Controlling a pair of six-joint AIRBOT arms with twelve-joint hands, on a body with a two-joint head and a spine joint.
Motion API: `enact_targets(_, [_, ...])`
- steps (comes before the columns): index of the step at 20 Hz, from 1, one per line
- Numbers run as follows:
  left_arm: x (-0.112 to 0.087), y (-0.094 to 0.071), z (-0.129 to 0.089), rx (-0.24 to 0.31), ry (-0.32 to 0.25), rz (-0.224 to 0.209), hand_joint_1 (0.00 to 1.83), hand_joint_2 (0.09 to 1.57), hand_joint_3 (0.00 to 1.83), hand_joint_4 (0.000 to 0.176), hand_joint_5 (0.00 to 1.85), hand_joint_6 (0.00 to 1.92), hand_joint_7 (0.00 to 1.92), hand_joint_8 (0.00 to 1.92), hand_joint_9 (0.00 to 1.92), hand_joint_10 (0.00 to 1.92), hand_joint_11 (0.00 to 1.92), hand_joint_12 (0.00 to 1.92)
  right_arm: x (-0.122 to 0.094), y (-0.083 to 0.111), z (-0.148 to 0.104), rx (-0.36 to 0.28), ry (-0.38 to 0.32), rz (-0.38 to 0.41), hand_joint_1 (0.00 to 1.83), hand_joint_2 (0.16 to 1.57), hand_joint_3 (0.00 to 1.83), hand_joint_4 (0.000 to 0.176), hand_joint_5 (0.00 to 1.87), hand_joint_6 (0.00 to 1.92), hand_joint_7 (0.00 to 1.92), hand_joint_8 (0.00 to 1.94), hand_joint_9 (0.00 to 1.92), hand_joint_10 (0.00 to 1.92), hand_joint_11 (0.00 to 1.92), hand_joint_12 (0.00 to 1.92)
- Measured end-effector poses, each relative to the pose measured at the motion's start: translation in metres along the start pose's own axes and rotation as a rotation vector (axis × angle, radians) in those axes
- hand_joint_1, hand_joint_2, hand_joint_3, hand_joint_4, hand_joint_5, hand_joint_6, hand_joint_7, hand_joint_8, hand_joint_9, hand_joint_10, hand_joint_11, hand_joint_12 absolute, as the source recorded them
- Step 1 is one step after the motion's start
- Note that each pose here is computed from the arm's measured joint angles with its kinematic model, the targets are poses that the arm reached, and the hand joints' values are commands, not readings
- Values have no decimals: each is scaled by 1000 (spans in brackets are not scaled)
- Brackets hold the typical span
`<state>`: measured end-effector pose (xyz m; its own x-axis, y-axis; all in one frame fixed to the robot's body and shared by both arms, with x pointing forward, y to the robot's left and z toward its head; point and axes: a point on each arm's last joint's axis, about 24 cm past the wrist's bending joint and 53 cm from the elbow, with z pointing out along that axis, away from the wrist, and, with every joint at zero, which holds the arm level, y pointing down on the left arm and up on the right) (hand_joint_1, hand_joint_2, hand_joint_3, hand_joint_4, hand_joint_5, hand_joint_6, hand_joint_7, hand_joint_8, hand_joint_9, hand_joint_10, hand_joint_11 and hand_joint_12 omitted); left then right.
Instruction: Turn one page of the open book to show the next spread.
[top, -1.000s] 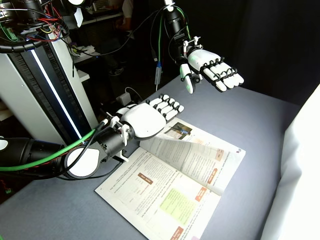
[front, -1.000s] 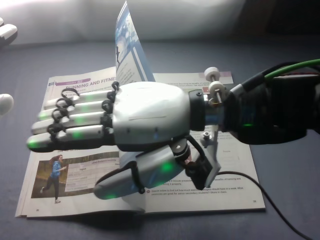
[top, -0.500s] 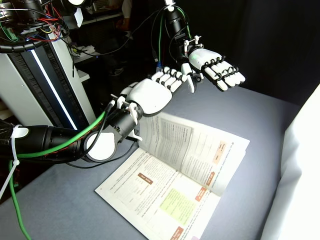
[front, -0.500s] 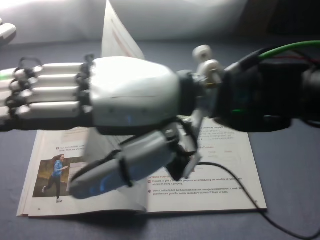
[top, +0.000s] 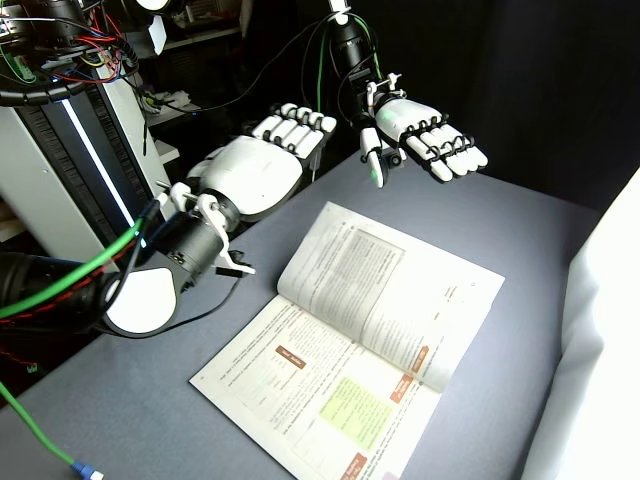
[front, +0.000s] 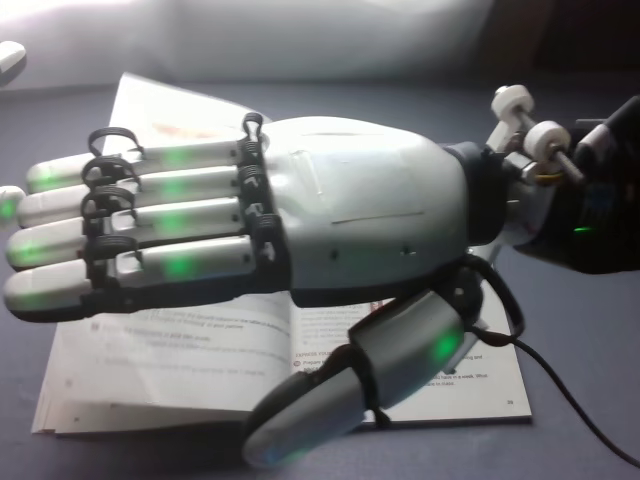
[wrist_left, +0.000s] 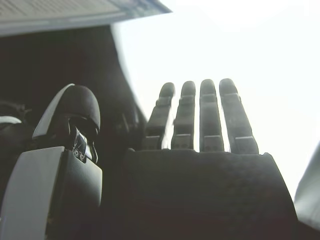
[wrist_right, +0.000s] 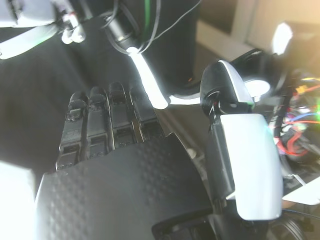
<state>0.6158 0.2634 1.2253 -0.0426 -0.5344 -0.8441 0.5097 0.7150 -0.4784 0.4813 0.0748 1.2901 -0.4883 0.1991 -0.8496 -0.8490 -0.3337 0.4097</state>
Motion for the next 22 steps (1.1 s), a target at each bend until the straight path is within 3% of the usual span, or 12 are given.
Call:
enact_targets(4, [5,-2,-1,2,8,-12,0,1398,2,0,0,0,0,0,0,0,0,0,4,7,-5,4,22,24,0,1231,0,0,0,0,0,0,0,0,0,0])
enact_targets(6, [6,-4,-3,9,8,-11,0,1408,6,0,11,4,0,0,0,0,0,0,1,11,-20,35,25,19,0,1224,0,0,0,0,0,0,0,0,0,0])
enact_targets(7, [7,-3,-4,2,10,-13,0,1409,6,0,8,2,0,0,0,0,0,0,-1,5,-31,73,22,20,0,1231,0,0,0,0,0,0,0,0,0,0])
enact_targets(9, [10,-3,-6,1,17,-15,16,1414,5,0,7,2,0,0,0,0,0,0,-8,-22,-63,228,3,25,0,1223,0,0,0,0,0,0,0,0,0,0])
enact_targets(13, [11,-10,-7,30,19,-14,0,1413,0,0,3,0,0,0,0,0,0,0,-9,-41,-104,398,-24,49,0,1268,13,0,0,0,0,0,0,0,0,0])
enact_targets(14, [11,-11,-7,33,13,-22,0,1414,0,7,0,0,0,0,0,0,0,0,-9,-46,-116,440,-33,48,0,1279,17,0,0,0,0,0,0,0,0,0])
enact_targets(16, [17,-13,-8,41,18,-38,0,1416,1,0,0,0,0,0,0,0,0,0,-14,-61,-148,556,-90,66,0,1273,12,0,0,0,0,0,0,0,0,0])
enact_targets(19, [28,-18,-8,63,39,-66,0,1410,0,0,0,0,0,0,0,0,0,0,-15,-77,-186,693,-135,68,0,1263,6,0,0,0,0,0,0,0,0,0])
enact_targets(20, [29,-20,-8,71,46,-67,0,1405,0,14,0,0,0,0,0,0,0,0,-14,-81,-194,721,-149,80,0,1247,0,0,0,0,0,0,0,0,0,0])
enact_targets(22, [32,-24,-9,89,57,-74,0,1403,0,18,0,0,0,0,0,0,0,0,-13,-86,-207,773,-178,85,0,1243,0,0,0,0,0,0,0,0,0,0])
